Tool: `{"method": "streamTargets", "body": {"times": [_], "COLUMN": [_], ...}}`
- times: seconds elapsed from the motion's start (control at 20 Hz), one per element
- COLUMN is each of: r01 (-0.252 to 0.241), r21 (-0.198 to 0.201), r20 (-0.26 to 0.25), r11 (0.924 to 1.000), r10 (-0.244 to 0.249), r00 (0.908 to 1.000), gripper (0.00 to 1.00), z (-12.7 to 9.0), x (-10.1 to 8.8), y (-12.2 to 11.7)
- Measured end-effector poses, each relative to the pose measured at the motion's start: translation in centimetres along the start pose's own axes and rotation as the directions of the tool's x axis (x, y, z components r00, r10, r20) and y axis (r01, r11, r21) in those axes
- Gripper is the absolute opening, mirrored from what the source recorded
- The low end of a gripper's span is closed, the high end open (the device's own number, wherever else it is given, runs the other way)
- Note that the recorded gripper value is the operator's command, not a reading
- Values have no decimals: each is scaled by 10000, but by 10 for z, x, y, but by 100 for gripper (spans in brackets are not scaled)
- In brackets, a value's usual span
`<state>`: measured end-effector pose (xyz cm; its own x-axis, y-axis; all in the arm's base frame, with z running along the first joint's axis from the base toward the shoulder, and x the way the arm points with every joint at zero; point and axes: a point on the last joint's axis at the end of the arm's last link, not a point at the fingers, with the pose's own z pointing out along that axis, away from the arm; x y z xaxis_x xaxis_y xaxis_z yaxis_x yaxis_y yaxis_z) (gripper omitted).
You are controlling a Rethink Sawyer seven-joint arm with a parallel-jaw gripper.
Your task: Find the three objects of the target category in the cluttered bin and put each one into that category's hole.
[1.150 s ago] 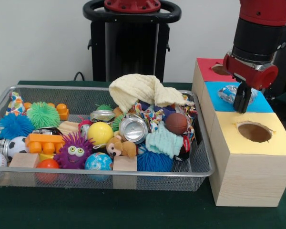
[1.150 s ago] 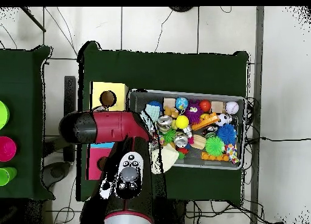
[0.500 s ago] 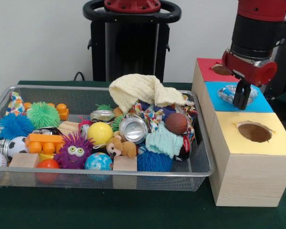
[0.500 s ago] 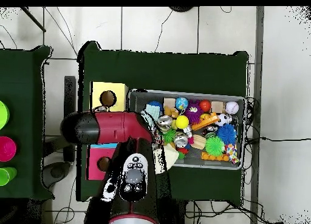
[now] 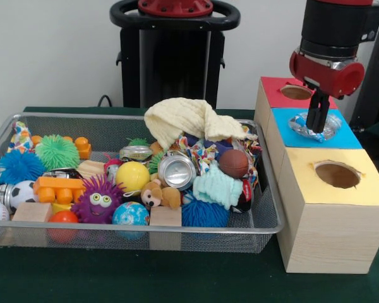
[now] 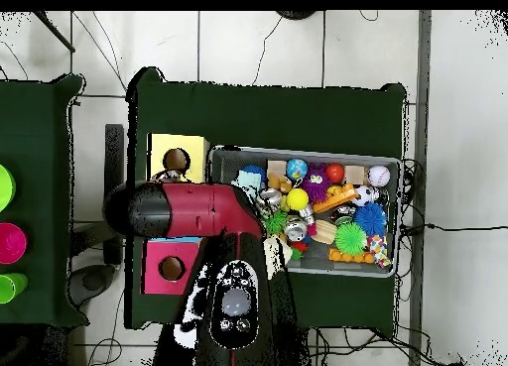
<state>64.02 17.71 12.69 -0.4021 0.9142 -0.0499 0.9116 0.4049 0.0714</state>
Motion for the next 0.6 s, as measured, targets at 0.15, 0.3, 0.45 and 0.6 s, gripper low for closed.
{"method": "streamTargets", "body": {"times": [0.15, 0.3, 0.45, 0.6], "r01": [-88, -135, -119, -48], "r21": [-64, -37, 88, 268], "r20": [11, -15, -108, -257], "r11": [9999, 9999, 9999, 9996], "r10": [88, 135, 119, 55], "r00": [10000, 9999, 9999, 9997], "gripper": [0, 0, 0, 0], "z": [-6, -8, -5, 2], "x": [-5, -6, -2, 8], "y": [-1, -5, -11, -20]}}
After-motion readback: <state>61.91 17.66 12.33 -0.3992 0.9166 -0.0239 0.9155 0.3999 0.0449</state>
